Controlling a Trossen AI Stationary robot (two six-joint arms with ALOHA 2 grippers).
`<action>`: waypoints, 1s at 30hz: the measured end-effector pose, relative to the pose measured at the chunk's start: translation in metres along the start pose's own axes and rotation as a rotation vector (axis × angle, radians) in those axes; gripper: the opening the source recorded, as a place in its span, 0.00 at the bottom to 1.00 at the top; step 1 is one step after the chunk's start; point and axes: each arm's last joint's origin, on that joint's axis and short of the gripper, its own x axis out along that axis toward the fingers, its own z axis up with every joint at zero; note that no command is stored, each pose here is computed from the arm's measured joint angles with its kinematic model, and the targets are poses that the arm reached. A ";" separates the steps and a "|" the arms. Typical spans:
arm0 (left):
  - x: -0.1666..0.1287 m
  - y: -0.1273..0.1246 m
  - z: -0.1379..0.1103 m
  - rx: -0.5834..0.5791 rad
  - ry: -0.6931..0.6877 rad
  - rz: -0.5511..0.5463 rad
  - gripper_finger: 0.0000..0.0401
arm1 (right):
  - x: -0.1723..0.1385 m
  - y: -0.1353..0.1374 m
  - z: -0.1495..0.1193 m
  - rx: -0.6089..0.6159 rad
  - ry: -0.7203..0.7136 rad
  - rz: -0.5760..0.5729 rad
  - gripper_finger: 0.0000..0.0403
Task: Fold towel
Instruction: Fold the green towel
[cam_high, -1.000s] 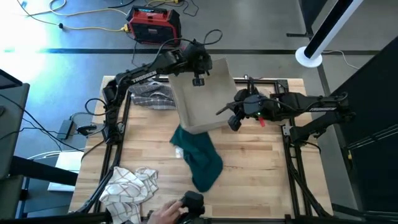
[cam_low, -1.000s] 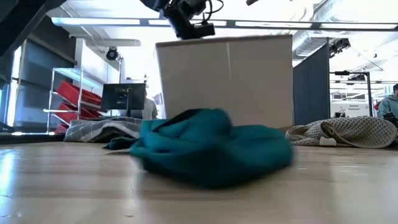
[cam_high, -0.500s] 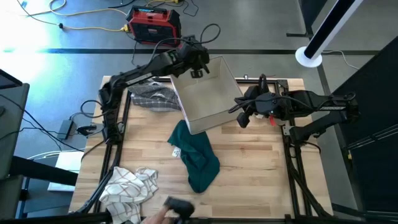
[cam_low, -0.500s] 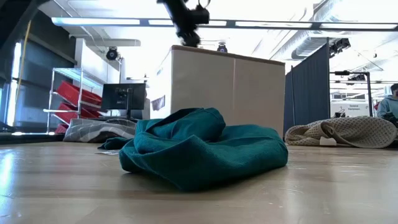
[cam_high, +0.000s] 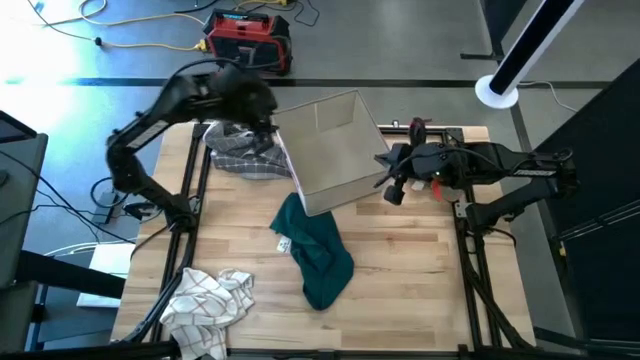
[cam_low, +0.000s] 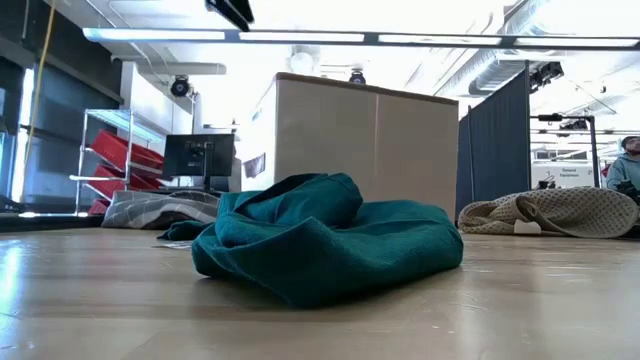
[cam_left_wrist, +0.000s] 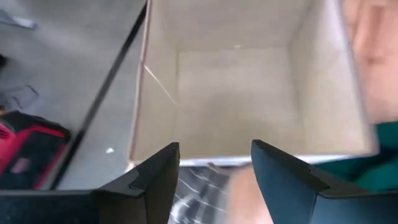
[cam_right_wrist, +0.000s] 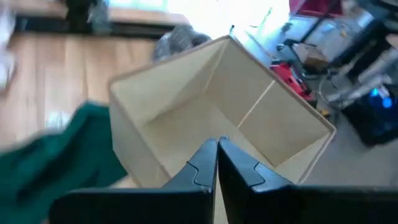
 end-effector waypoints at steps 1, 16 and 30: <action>-0.007 -0.002 -0.004 -0.018 0.003 -0.005 0.47 | 0.001 0.001 -0.001 -0.018 0.013 0.000 0.00; 0.031 -0.020 -0.084 0.035 0.001 0.085 0.46 | 0.002 0.002 0.008 0.122 -0.065 0.144 0.00; 0.143 0.001 -0.168 0.121 0.295 0.122 0.58 | 0.005 -0.002 0.004 0.178 -0.026 0.122 0.00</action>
